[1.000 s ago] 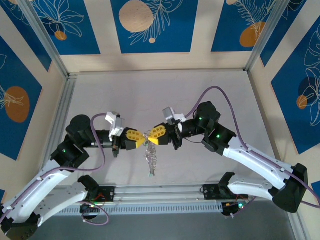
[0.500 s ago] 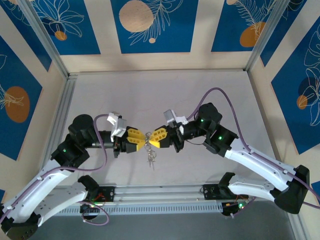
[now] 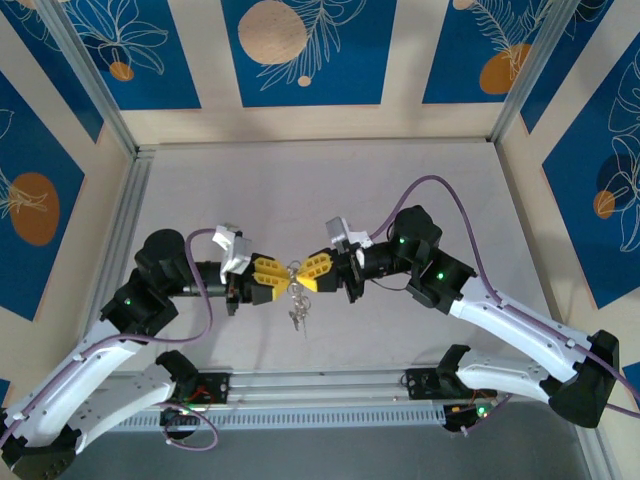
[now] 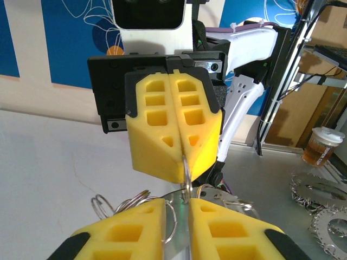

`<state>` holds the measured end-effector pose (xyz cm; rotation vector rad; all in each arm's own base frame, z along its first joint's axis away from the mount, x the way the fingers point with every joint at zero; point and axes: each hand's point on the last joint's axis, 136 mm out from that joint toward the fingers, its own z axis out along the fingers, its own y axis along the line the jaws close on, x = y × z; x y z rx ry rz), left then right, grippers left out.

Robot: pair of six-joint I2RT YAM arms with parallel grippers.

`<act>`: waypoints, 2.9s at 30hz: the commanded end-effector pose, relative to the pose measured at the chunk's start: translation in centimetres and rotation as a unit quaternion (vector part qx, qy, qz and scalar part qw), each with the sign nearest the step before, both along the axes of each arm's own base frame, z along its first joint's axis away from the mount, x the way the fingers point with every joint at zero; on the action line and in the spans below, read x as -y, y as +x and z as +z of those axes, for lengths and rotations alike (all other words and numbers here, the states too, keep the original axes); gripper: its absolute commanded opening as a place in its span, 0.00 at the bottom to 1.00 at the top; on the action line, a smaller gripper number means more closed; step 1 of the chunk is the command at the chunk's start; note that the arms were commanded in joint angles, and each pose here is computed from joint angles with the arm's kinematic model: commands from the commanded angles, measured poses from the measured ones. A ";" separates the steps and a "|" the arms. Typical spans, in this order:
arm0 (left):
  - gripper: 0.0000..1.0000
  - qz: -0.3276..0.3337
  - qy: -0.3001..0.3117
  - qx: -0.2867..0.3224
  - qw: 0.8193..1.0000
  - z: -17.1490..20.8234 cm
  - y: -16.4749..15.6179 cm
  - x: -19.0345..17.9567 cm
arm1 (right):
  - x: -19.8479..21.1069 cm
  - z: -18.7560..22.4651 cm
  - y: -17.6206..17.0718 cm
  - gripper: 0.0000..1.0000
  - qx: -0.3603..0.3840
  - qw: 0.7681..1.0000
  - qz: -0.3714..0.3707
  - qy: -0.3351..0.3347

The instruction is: Put the keys on the keyring

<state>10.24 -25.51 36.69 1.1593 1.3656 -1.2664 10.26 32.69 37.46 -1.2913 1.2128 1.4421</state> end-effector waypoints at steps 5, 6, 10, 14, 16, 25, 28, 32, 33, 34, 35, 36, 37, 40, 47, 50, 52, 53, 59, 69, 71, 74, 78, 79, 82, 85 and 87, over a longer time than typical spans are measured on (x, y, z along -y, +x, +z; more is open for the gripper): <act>0.16 -0.020 -0.025 0.029 0.999 2.2 -1.2 -0.4 | -0.1 0.8 0.3 0.00 0.020 1.000 -0.012 0.013; 0.16 -0.019 -0.025 0.028 0.999 2.2 -1.2 -0.4 | -0.2 0.9 0.3 0.00 0.019 1.000 -0.011 0.014; 0.16 -0.021 -0.021 0.025 0.999 1.8 -1.0 -0.2 | -0.4 0.9 0.3 0.00 0.019 1.000 -0.010 0.014; 0.16 -0.018 -0.021 0.025 0.999 1.8 -0.8 -0.2 | -0.6 1.1 0.2 0.00 0.021 1.000 -0.003 0.014; 0.16 -0.020 -0.021 0.024 0.999 1.9 -0.8 -0.1 | -0.7 0.9 0.3 0.00 0.021 1.000 -0.004 0.012; 0.08 -0.026 -0.007 0.011 1.000 1.1 -0.5 0.4 | -0.7 1.4 0.4 0.00 0.028 0.999 -0.008 0.022; 0.04 -0.028 -0.002 0.007 1.000 0.8 -0.5 0.5 | -0.6 1.7 0.3 0.00 0.032 0.999 -0.006 0.029; 0.00 -0.032 -0.004 0.013 0.999 1.0 -0.7 0.3 | -0.7 1.6 0.4 0.00 0.033 0.999 -0.006 0.029; 0.00 -0.035 -0.005 0.014 0.999 1.0 -0.8 0.3 | -0.8 1.6 0.5 0.00 0.033 0.999 -0.007 0.029; 0.00 -0.037 -0.005 0.015 0.999 1.0 -0.9 0.3 | -0.8 1.6 0.6 0.00 0.031 0.999 -0.008 0.029; 0.00 -0.035 -0.006 0.017 0.999 1.0 -0.9 0.3 | -0.7 1.5 0.6 0.00 0.029 0.999 -0.009 0.028; 0.00 -0.035 -0.006 0.021 0.999 1.1 -1.0 0.2 | -0.6 1.4 0.6 0.00 0.027 0.999 -0.010 0.025; 0.00 -0.032 -0.006 0.023 0.999 1.1 -1.0 0.1 | -0.4 1.3 0.8 0.04 0.024 0.999 -0.016 0.019; 0.00 -0.029 -0.005 0.029 0.999 1.0 -1.1 -0.1 | 0.9 0.7 1.4 0.22 0.015 0.999 -0.049 0.004; 0.00 -0.032 -0.004 0.029 0.999 0.8 -1.0 0.1 | 3.8 -0.2 2.6 0.35 0.000 0.995 -0.102 -0.016; 0.00 -0.033 -0.003 0.029 0.999 0.8 -1.0 0.1 | 3.9 -0.7 2.5 0.34 -0.004 0.995 -0.096 -0.024; 0.00 -0.032 -0.003 0.029 0.999 0.8 -1.0 0.1 | 3.6 -1.0 2.3 0.34 -0.008 0.996 -0.083 -0.027; 0.00 -0.033 -0.004 0.029 0.999 0.8 -1.0 0.1 | 3.5 -1.1 2.2 0.32 -0.010 0.997 -0.076 -0.028; 0.00 -0.028 -0.022 0.032 0.999 1.3 -0.9 0.1 | 2.8 -1.4 1.5 0.27 -0.024 0.999 -0.032 -0.027; 0.00 -0.027 -0.039 0.035 0.998 1.5 -0.5 0.4 | 1.9 -1.4 0.5 0.27 -0.033 0.999 0.015 -0.025; 0.00 -0.026 -0.042 0.037 0.998 1.6 -0.4 0.4 | 1.7 -1.5 0.3 0.27 -0.036 0.999 0.022 -0.026; 0.00 -0.024 -0.048 0.038 0.998 1.6 -0.4 0.4 | 1.5 -1.5 0.1 0.27 -0.036 0.999 0.029 -0.026; 0.00 -0.022 -0.057 0.037 0.997 1.7 -0.2 0.5 | 1.2 -1.2 0.1 0.27 -0.035 0.999 0.032 -0.019; 0.00 -0.022 -0.059 0.037 0.997 1.7 -0.2 0.5 | 1.2 -1.1 0.1 0.27 -0.034 0.999 0.032 -0.017; 0.00 -0.018 -0.067 0.036 0.997 1.6 0.0 0.6 | 1.1 -0.7 -0.1 0.27 -0.030 0.999 0.036 -0.007; 0.00 -0.018 -0.074 0.035 0.996 1.6 0.1 0.6 | 1.0 -0.5 0.0 0.26 -0.029 0.999 0.035 -0.005; 0.00 -0.019 -0.078 0.035 0.996 1.6 0.1 0.7 | 0.9 -0.5 0.0 0.24 -0.030 0.999 0.035 -0.005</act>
